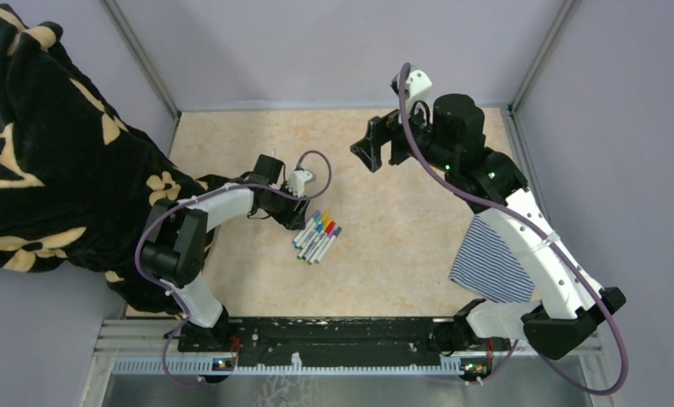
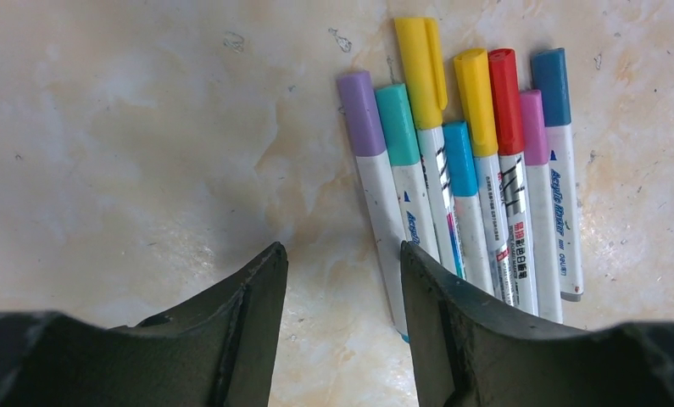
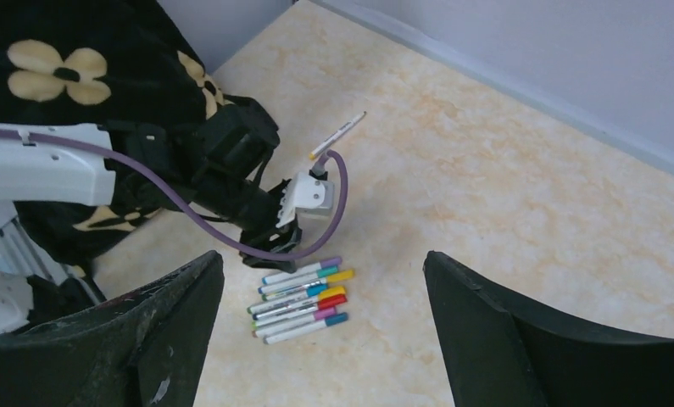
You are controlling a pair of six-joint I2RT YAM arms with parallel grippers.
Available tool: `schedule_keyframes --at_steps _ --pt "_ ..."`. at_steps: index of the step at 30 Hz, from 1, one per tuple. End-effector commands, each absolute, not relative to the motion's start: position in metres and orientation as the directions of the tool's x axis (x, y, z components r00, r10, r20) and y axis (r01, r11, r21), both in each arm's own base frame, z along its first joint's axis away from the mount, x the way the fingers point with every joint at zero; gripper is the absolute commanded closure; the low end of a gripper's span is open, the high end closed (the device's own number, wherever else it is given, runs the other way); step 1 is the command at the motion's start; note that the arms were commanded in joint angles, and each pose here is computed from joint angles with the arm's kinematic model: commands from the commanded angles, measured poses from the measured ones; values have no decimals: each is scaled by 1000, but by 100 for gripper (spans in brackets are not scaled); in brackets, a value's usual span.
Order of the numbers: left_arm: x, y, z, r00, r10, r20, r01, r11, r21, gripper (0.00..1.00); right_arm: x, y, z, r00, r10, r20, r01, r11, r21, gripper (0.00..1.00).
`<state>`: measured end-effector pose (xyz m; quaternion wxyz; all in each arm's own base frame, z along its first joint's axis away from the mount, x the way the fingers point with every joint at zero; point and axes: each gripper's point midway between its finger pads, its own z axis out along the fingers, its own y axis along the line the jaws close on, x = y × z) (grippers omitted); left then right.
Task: Open the pen caps
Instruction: Pick up the pen from the center of the board.
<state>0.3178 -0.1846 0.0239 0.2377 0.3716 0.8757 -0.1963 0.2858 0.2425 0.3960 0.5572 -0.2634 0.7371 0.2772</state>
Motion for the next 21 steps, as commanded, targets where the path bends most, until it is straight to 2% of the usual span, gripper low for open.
schedule_keyframes --at_steps 1,6,21 --pt "306 -168 -6 -671 584 -456 710 684 -167 41 285 242 412 -352 17 -936 -622 742 248 12" --pt "306 -165 -13 -678 593 -434 704 693 -154 36 289 238 427 -350 51 -935 -591 763 263 11" --pt "302 -162 -26 -685 617 -387 705 696 -136 36 273 236 451 -286 67 -956 -644 726 243 7"
